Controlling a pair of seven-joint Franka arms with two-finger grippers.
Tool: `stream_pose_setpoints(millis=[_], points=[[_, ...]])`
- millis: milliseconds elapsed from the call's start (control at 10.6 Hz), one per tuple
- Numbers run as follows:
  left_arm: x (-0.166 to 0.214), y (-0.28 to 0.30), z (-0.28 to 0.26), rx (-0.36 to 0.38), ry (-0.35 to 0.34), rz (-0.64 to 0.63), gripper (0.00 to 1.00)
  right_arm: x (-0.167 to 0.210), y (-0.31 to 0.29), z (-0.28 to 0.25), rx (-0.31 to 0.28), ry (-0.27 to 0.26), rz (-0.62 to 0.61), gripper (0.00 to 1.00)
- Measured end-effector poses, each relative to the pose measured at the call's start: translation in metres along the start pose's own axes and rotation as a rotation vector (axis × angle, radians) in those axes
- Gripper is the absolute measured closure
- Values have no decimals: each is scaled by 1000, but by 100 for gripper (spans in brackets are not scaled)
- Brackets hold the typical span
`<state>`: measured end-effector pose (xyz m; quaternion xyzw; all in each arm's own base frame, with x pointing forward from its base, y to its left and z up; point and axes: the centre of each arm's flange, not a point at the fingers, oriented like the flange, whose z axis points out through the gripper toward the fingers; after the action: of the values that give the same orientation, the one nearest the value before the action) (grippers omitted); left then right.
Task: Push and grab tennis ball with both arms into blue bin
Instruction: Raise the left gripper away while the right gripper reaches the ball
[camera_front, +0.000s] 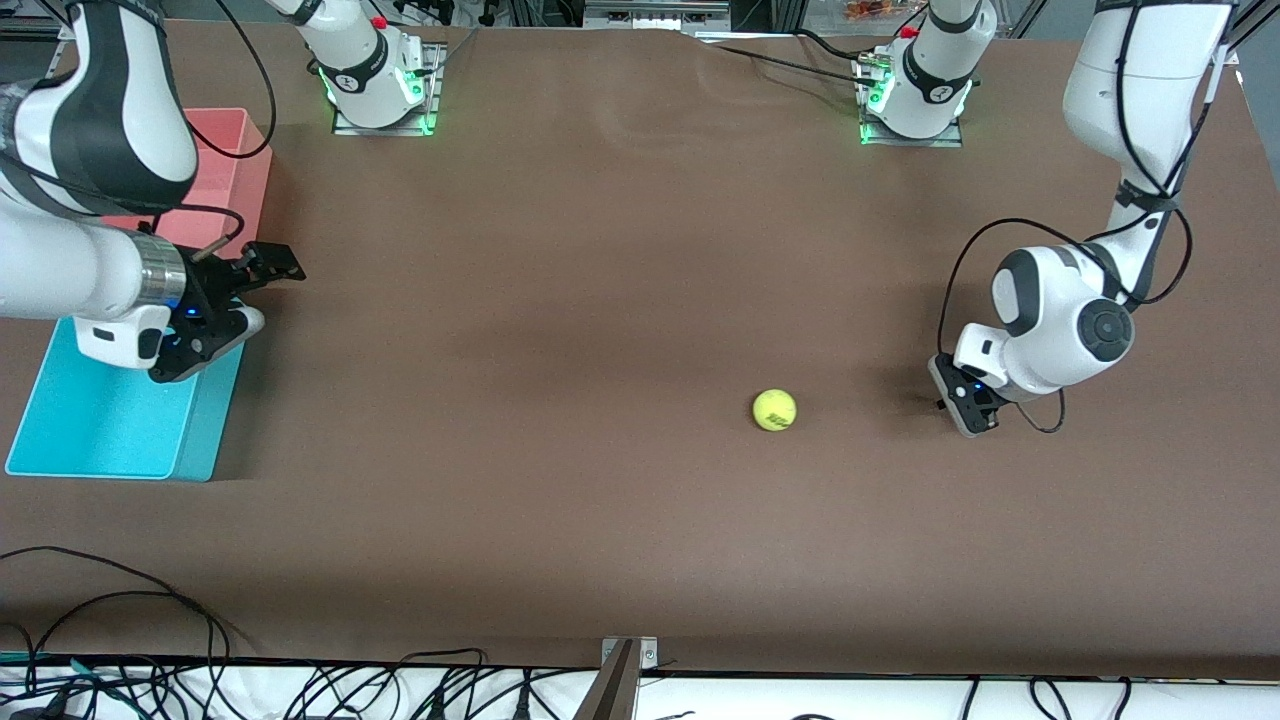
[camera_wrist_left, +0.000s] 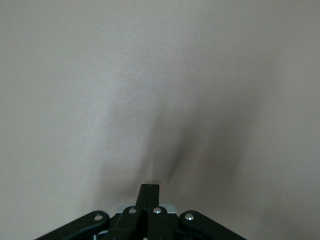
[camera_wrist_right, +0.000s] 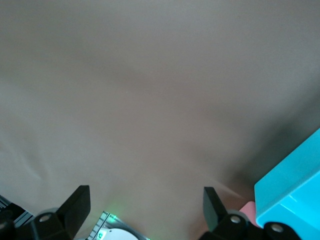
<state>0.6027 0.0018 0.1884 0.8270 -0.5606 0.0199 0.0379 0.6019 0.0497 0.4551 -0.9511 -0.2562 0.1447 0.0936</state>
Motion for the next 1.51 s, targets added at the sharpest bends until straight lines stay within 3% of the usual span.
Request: stream_pose_setpoints(millis=[377,753,1130,1506], points=[[11,4,-91,75,8,64,99,16,10,46,-30,54,-6,0],[6,29,-152,142,41,19,99,49,21,87,-65,118,-16,0],[-3,57,-195,178,66,-45,99,80,28,125,-22,199,6,0],[-19,80,-235,167,-1,-318,99,104,19,135,-48,274,-10,0]])
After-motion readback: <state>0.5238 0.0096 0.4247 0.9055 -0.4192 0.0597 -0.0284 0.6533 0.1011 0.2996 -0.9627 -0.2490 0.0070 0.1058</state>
